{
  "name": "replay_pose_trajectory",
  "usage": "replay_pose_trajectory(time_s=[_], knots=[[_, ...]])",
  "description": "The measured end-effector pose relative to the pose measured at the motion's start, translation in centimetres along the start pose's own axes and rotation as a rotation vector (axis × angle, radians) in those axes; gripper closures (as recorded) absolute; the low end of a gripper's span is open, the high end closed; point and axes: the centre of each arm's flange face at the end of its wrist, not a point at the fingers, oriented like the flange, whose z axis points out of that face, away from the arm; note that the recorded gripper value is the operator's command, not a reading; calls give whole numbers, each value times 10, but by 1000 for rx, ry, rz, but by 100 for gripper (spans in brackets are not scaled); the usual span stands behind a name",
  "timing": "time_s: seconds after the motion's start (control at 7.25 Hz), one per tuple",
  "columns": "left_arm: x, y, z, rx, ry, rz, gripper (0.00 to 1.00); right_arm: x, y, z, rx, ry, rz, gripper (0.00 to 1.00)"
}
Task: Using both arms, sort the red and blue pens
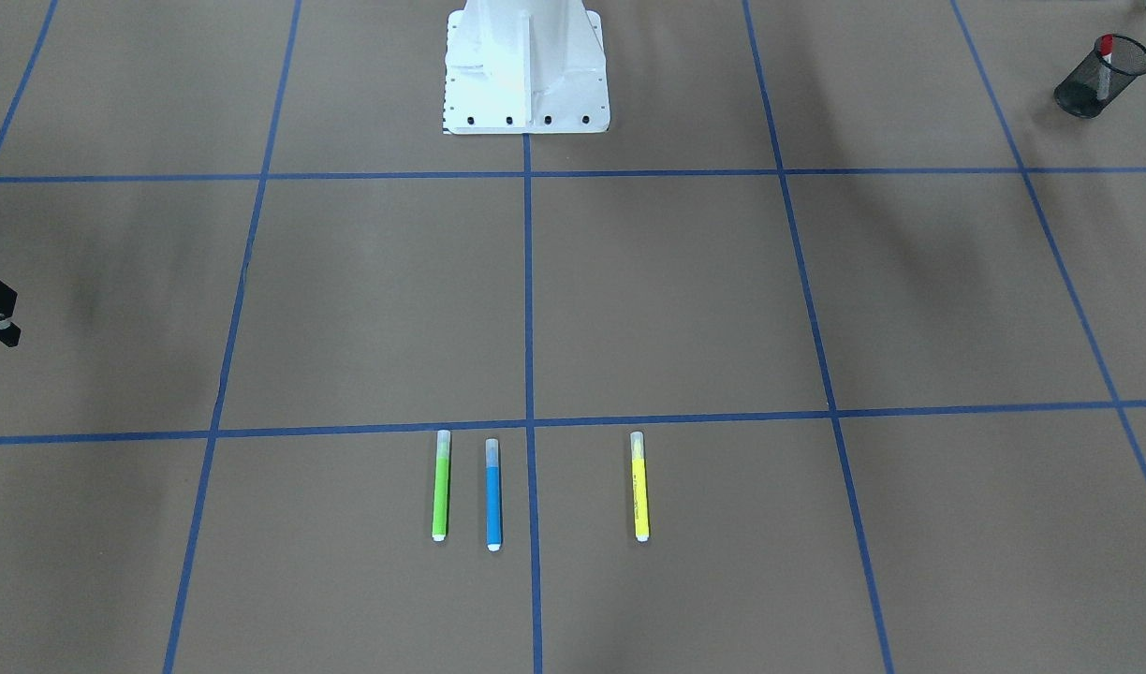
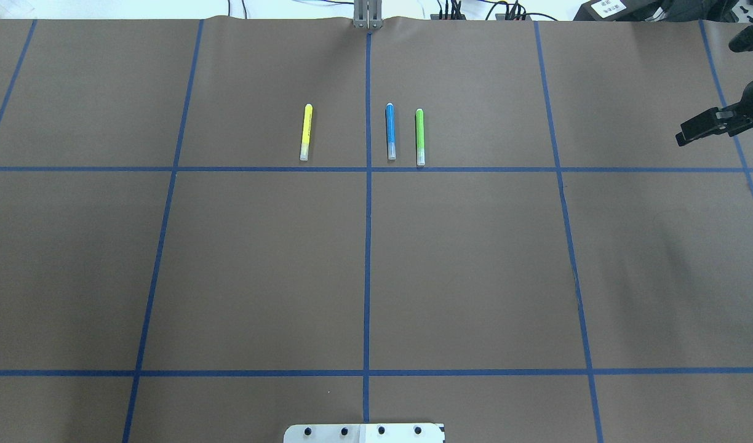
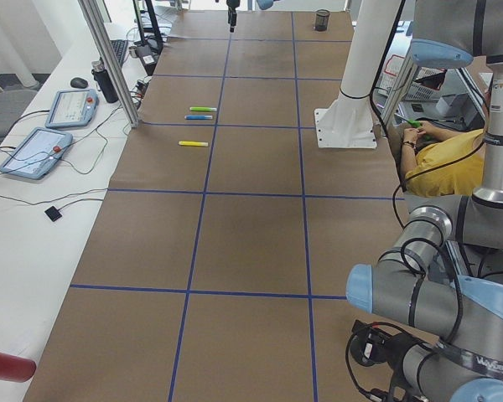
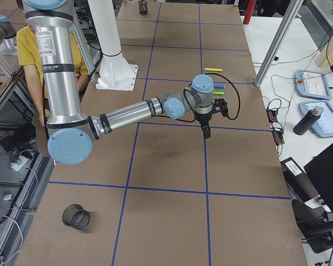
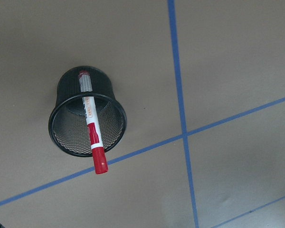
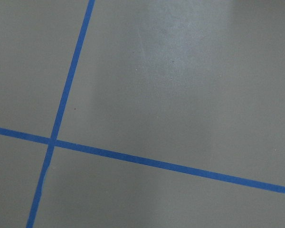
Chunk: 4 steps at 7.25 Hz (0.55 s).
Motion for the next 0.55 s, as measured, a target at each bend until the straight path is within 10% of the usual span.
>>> replay_pose_trajectory(time_s=[0.55], knots=[[182,30,-12,226,-283,607,0,5,1,6,-12,5,15,0]])
